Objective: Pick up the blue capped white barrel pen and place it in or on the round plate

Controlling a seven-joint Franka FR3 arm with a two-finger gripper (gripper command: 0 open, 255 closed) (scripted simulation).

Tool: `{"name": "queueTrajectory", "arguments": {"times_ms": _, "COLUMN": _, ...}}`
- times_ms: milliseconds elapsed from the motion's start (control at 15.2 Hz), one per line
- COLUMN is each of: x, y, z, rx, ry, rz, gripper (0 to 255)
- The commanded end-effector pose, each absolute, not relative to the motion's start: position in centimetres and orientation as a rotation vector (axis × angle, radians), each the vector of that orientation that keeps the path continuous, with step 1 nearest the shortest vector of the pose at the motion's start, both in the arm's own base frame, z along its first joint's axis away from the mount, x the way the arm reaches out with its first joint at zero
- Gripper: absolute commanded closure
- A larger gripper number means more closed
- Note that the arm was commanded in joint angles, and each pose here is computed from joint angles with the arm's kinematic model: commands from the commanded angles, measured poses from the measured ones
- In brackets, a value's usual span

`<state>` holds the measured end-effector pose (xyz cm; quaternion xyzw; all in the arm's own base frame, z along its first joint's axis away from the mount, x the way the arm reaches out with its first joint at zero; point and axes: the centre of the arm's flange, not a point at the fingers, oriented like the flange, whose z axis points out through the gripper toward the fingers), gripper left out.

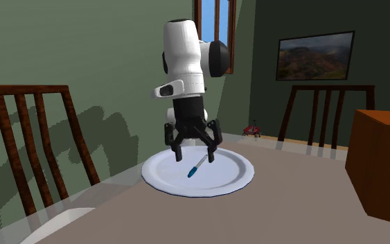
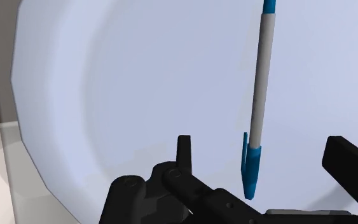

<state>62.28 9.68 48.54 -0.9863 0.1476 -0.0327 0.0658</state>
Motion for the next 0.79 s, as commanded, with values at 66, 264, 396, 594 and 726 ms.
{"name": "queueTrajectory", "arguments": {"times_ms": 66, "x": 62.2, "y": 9.5, "z": 49.8, "rx": -2.975, "ry": 0.445, "rz": -0.099, "gripper": 0}}
{"name": "queueTrajectory", "arguments": {"times_ms": 264, "x": 61.9, "y": 9.1, "z": 53.5, "rx": -2.975, "ry": 0.445, "rz": -0.099, "gripper": 0}}
{"name": "queueTrajectory", "arguments": {"times_ms": 396, "x": 61.9, "y": 9.1, "z": 53.5, "rx": -2.975, "ry": 0.445, "rz": -0.099, "gripper": 0}}
{"name": "queueTrajectory", "arguments": {"times_ms": 594, "x": 61.9, "y": 9.1, "z": 53.5, "rx": -2.975, "ry": 0.445, "rz": -0.099, "gripper": 0}}
{"name": "queueTrajectory", "arguments": {"times_ms": 726, "x": 61.9, "y": 9.1, "z": 53.5, "rx": -2.975, "ry": 0.445, "rz": -0.099, "gripper": 0}}
